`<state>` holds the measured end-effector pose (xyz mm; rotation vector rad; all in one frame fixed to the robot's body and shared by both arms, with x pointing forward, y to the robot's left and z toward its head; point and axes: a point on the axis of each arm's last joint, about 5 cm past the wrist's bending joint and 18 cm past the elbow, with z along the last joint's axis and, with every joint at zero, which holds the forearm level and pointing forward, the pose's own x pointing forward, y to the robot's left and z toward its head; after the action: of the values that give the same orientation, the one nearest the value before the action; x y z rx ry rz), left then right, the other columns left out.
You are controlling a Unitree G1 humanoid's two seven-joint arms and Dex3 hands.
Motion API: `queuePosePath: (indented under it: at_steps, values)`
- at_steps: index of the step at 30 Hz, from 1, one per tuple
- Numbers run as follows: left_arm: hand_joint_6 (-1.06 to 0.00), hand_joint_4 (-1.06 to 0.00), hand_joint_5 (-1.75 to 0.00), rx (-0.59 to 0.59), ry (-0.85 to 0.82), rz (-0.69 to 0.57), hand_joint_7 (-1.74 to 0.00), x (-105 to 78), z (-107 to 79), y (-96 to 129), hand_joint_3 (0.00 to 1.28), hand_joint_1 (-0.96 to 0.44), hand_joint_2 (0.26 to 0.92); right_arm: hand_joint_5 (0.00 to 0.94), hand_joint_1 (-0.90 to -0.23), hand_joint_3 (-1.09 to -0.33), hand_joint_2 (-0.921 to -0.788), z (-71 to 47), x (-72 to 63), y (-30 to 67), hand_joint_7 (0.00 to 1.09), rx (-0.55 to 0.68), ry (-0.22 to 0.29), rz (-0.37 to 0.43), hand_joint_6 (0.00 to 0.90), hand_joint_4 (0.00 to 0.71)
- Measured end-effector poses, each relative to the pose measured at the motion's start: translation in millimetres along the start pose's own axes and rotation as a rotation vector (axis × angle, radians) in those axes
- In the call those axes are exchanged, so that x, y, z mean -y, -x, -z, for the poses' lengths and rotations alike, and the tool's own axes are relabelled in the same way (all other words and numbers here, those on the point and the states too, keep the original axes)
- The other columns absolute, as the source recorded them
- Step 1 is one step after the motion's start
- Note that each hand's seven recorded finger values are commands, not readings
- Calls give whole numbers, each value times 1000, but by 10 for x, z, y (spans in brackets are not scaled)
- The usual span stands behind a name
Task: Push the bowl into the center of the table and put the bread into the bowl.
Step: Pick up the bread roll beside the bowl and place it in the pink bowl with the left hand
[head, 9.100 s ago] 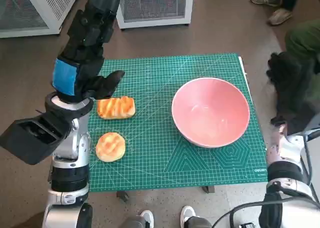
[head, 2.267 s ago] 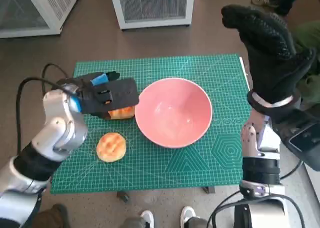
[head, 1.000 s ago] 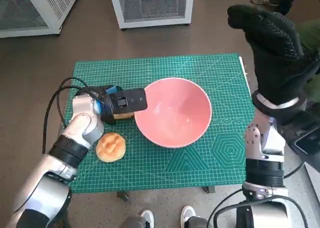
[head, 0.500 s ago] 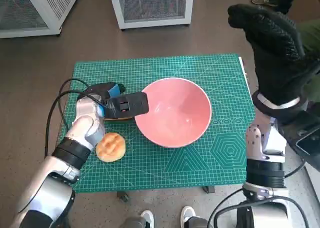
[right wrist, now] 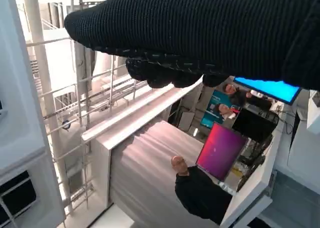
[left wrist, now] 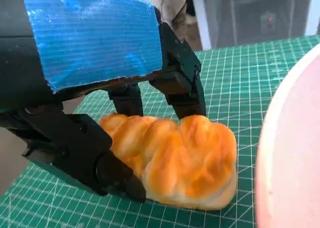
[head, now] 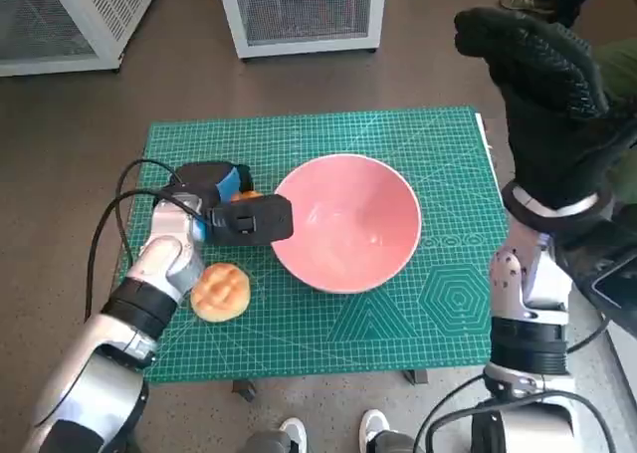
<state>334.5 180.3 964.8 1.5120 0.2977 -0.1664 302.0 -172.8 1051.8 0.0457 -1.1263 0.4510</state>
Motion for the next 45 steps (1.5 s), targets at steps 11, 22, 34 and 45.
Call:
queuePosePath:
  at_steps: [11, 22, 34, 45]
  values:
    - [-584, -627, -1217, -26, 20, -8, -1230, -74, 100, 17, 113, 1, 920, 3, -674, -688, -921, -1, 6, 4, 276, 7, -11, 3, 291, 317]
    - [-639, -666, -1247, -29, 64, -74, -1102, -287, 187, 97, 86, 1, 914, 3, -676, -682, -921, -3, 18, 8, 271, 5, -7, -5, 296, 320]
    - [-661, -700, -1183, 19, 156, -228, -1105, -703, 175, 378, 49, 1, 919, 2, -675, -681, -921, 0, 24, 15, 264, 5, -4, -9, 301, 321]
    - [-731, -761, -1186, 188, 208, -453, -964, -993, 34, 800, 45, 2, 894, 2, -683, -682, -921, 7, 23, 19, 258, 3, -5, -9, 304, 322]
